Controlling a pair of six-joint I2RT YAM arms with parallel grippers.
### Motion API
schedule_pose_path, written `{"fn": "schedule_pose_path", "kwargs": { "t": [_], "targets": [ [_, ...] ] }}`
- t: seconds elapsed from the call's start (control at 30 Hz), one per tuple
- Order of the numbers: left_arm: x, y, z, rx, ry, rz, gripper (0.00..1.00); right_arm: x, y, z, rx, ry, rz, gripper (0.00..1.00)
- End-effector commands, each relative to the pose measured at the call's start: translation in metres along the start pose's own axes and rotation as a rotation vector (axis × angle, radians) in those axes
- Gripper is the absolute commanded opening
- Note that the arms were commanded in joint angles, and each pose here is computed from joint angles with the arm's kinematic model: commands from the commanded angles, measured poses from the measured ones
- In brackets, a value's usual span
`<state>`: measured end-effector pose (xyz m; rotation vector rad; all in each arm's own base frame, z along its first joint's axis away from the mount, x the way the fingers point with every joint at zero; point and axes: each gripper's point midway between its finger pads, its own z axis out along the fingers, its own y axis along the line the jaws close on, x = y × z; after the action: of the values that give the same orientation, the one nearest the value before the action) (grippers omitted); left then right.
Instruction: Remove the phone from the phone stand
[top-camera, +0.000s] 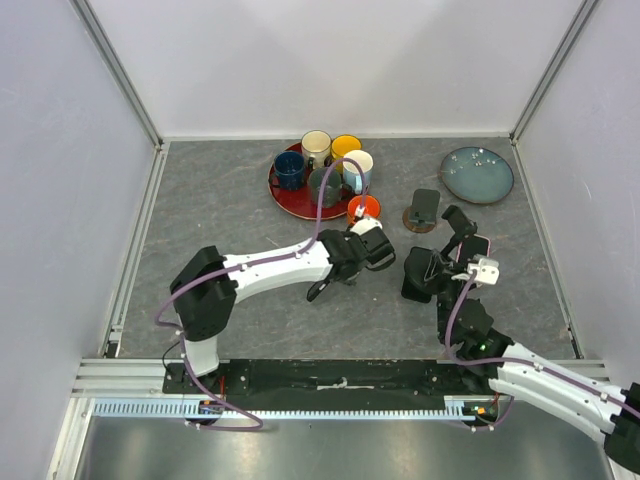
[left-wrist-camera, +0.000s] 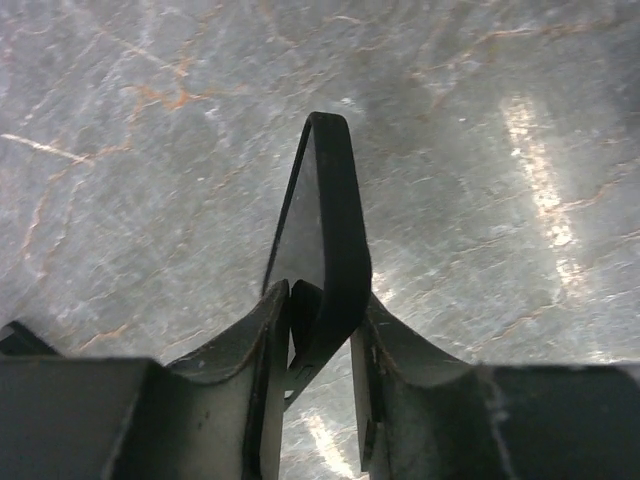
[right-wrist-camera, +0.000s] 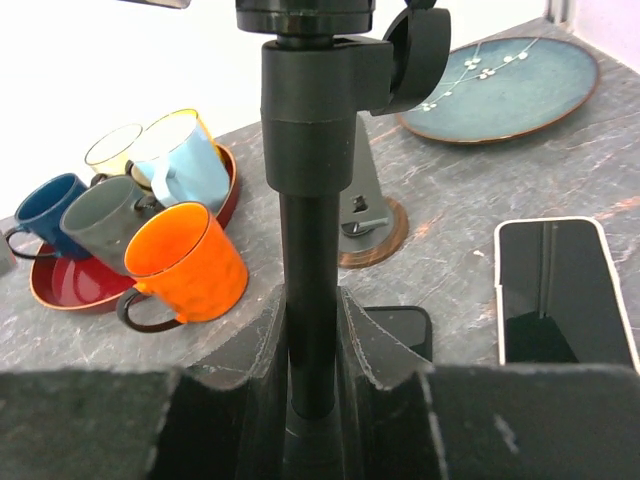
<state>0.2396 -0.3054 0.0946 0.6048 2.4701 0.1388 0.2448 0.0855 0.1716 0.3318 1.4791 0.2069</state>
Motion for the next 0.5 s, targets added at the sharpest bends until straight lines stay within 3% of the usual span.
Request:
{"fn": "schedule_pose_path", "kwargs": {
  "t": [0.0, 0.07, 0.13, 0.47],
  "targets": [
    [-0.003, -0.044, 0.008, 0.114, 0.004, -0.041, 0.39, -0.031, -0.006, -0.001, 0.045, -0.065, 0.067, 0.00],
    [-0.004, -0.052, 0.011, 0.137, -0.002, -0.049, 0.52, -0.033, -0.008, -0.002, 0.051, -0.067, 0.069, 0.00],
    [0.000, -0.061, 0.015, 0.161, 0.011, -0.050, 0.59, -0.035, -0.010, -0.003, 0.059, -0.069, 0.066, 0.00],
    [0.002, -0.080, 0.015, 0.265, -0.003, -0.093, 0.64, -0.040, -0.006, -0.005, 0.022, -0.062, 0.039, 0.00]
  ]
}}
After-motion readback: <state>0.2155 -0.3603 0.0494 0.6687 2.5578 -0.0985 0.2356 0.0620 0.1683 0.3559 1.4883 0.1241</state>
